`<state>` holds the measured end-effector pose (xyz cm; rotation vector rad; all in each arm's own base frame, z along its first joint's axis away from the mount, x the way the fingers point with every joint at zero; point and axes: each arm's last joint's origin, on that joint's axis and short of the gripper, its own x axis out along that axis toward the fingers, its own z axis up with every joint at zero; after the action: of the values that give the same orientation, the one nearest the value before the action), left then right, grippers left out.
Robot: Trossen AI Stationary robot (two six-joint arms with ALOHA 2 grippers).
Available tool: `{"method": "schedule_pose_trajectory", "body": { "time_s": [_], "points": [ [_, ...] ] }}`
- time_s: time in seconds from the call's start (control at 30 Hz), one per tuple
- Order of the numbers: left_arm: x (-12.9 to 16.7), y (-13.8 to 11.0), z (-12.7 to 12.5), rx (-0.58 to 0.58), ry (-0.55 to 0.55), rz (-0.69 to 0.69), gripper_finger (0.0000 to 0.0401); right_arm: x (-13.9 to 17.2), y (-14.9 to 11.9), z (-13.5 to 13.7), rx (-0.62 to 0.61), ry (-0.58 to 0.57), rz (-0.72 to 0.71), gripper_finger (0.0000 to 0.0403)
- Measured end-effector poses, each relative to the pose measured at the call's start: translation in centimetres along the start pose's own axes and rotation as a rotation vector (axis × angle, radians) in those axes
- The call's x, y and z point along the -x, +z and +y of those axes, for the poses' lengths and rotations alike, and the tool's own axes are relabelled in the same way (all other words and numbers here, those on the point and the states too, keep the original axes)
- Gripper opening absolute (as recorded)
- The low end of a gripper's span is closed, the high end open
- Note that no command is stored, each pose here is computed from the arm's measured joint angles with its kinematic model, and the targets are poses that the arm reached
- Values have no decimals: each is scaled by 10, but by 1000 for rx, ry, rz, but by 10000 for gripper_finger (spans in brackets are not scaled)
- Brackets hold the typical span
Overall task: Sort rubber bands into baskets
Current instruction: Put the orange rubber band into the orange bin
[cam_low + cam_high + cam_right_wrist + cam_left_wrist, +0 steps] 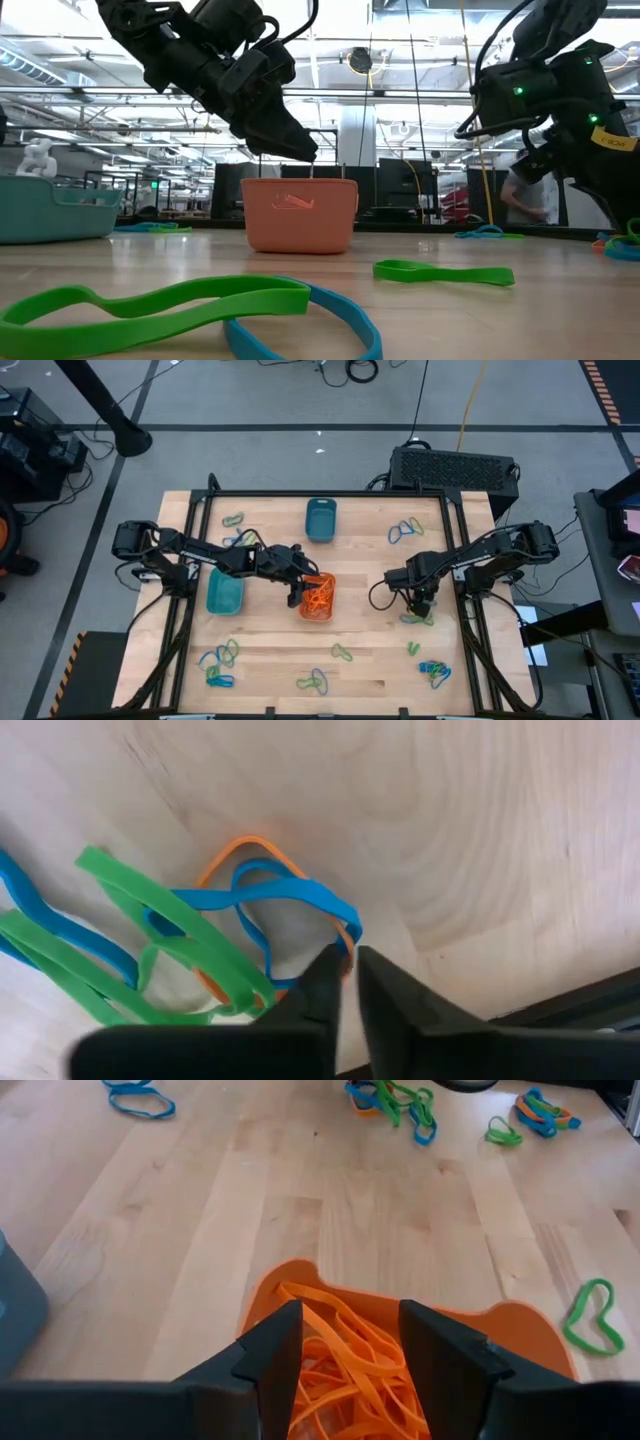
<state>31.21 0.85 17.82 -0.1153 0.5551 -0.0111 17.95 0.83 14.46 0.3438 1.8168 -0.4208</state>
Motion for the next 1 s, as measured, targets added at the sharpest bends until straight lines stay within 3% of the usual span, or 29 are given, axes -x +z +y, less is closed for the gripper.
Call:
{"method": "schedule_pose_trajectory", "body": {
  "time_s": [0.17, 0.33, 0.6, 1.0],
  "points": [
    [0, 0, 0, 0, 0, 0, 173, 3, -2, -1, 6, -12, 26, 5],
    [0, 0, -1, 1, -19, 0, 173, 27, 1, 1, 1, -39, 23, 2],
    [0, 1, -1, 0, -38, -8, 173, 78, 18, 5, -11, -151, -204, 1],
    [0, 2, -2, -1, -59, -17, 173, 105, 32, 27, 112, 30, -407, 0]
  ]
}}
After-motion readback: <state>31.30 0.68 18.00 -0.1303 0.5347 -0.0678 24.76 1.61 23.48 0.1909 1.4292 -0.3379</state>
